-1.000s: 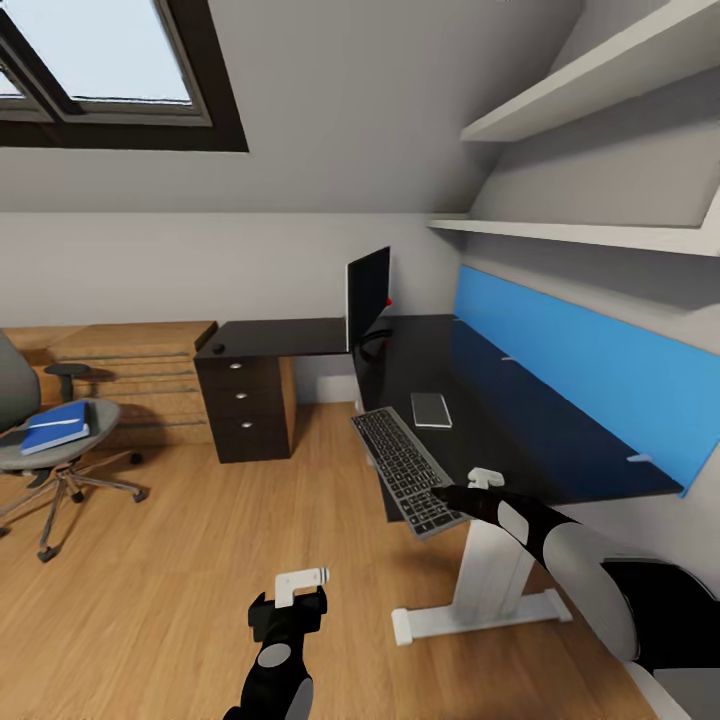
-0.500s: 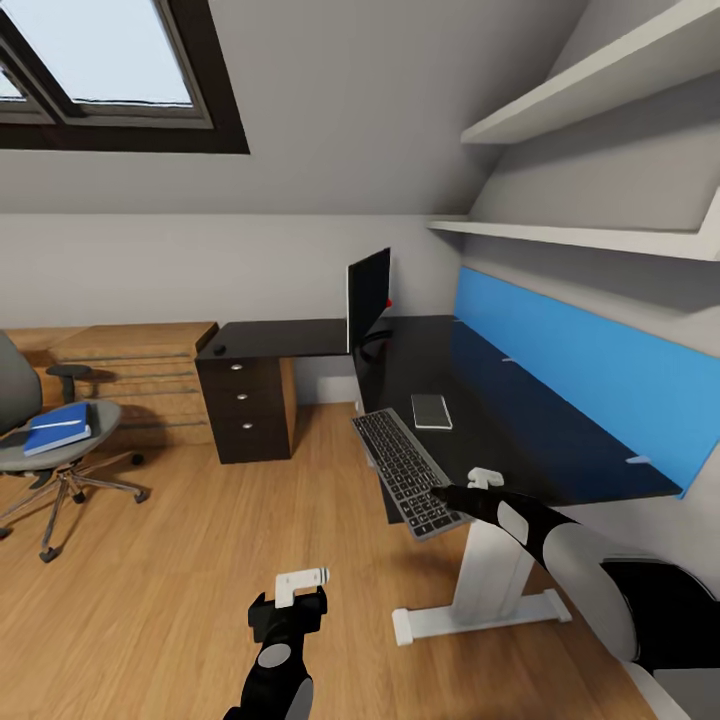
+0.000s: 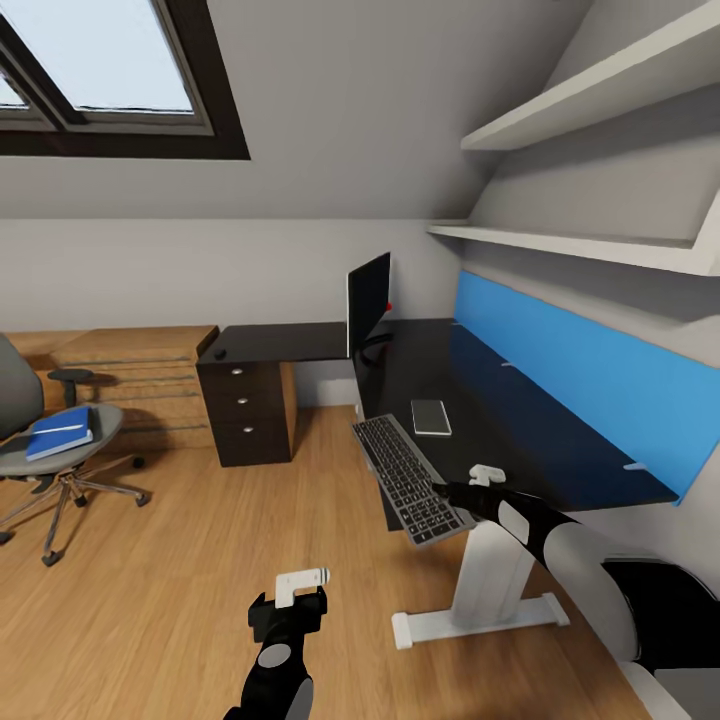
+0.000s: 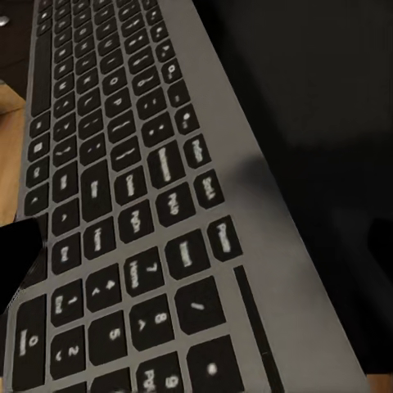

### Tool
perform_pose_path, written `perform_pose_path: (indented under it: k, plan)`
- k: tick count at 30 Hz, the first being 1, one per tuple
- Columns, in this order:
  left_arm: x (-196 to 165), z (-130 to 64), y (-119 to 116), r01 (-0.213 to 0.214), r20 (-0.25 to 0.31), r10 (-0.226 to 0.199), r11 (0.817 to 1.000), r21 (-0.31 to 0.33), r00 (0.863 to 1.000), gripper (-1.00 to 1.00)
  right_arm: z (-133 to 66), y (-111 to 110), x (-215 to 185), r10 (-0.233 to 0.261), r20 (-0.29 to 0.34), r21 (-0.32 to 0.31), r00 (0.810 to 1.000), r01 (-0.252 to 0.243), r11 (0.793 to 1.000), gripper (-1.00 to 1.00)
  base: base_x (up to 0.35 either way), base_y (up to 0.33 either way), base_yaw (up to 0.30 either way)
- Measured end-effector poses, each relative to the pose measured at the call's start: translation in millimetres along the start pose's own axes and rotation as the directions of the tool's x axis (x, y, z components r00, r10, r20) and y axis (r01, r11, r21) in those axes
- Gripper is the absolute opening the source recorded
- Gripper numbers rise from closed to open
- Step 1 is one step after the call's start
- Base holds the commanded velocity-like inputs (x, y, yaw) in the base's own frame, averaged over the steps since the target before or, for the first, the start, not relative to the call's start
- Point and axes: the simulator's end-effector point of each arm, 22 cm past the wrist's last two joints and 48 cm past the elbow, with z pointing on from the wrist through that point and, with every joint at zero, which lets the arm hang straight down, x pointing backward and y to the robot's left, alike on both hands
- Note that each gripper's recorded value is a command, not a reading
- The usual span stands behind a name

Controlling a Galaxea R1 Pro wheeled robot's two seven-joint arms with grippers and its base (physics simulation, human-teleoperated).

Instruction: In the bedroom, organize the workspace by keeping the computer under the desk, ensuring the monitor is on the desk, placing the keyboard on the desk next to the monitor, placing the mouse on the desk next to the keyboard, moving the folder from the swivel chair onto the desk next to the mouse, stacking the notebook on top of the folder with the pen on top of the notebook, and positioning the swivel chair next to the desk.

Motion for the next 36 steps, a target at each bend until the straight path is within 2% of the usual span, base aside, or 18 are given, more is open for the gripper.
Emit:
perform_pose_path:
  k: [5,7,9,10,20,27,33,36]
  plan:
    - [0,0.1,0,0.001,0.0,-0.001,1.0,-0.001,1.0,1.0,0.2,1,-3,-0.004,0.012,-0.001,1.0,0.004,1.0,1.0,0.0,0.0,0.0]
    - [0,0.2,1,0.002,-0.001,-0.002,1.0,-0.002,1.0,1.0,0.6,2,-8,-0.014,0.038,-0.001,0.999,0.014,1.0,1.0,0.0,0.0,0.0]
    - [0,0.3,1,0.003,-0.001,-0.003,1.0,-0.003,1.0,1.0,1.3,6,-15,-0.026,0.074,-0.005,0.997,0.026,1.0,1.0,0.0,0.0,0.0]
    - [0,0.6,2,0.003,-0.001,-0.003,1.0,-0.006,1.0,1.0,4.5,22,-21,-0.039,0.117,-0.025,0.992,0.043,0.999,1.0,0.0,0.0,0.0]
    - [0,1.1,4,0.005,-0.001,-0.005,1.0,-0.009,1.0,1.0,7.8,40,-22,-0.05,0.167,-0.042,0.985,0.058,0.997,1.0,0.0,0.0,0.0]
    - [0,1.1,5,0.005,0.0,-0.005,1.0,-0.011,1.0,1.0,7.0,24,-25,-0.047,0.173,0.021,0.984,0.044,0.999,1.0,0.0,0.0,0.0]
    - [0,1.2,5,0.005,-0.001,-0.005,1.0,-0.014,1.0,1.0,6.6,10,-16,-0.019,0.119,0.056,0.993,0.013,0.998,1.0,0.0,0.0,0.0]
    - [0,1.2,5,0.005,-0.001,-0.005,1.0,-0.013,1.0,1.0,6.1,5,-17,-0.013,0.113,0.077,0.993,0.005,0.997,1.0,0.0,0.0,0.0]
